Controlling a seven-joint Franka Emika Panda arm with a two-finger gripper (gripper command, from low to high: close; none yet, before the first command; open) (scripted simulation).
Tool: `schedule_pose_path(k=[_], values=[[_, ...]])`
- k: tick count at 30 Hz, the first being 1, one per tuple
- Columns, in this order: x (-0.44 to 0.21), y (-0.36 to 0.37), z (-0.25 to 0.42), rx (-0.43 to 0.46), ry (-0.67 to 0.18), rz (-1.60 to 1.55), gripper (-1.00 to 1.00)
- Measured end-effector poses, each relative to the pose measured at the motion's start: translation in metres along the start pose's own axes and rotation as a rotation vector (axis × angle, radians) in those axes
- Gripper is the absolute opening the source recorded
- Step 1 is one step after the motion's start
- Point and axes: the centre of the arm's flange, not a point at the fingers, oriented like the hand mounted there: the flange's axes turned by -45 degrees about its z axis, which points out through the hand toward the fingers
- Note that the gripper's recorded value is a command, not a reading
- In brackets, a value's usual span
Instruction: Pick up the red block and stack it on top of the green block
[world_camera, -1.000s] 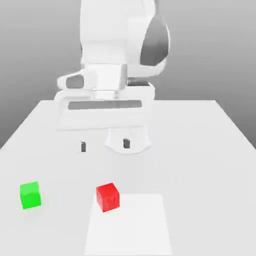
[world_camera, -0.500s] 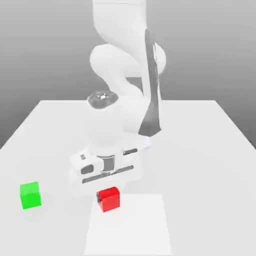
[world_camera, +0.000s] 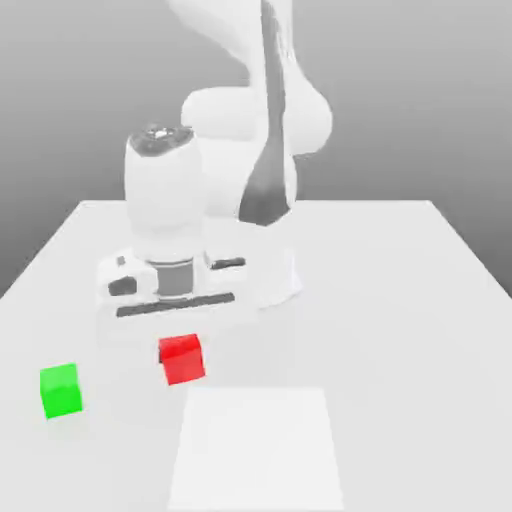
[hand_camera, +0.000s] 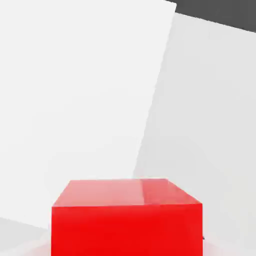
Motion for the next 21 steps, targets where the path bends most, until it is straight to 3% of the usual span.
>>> schedule_pose_path(k=[7,11,12,21], values=[[-0.039,0.134,-0.009,0.000,0.002,0.578,-1.00],[-0.024,0.121,0.032,0.000,0.002,0.542,-1.00],[-0.024,0.120,0.040,-0.001,0.001,0.542,1.00],[-0.023,0.120,0.022,0.000,0.002,0.540,1.00]])
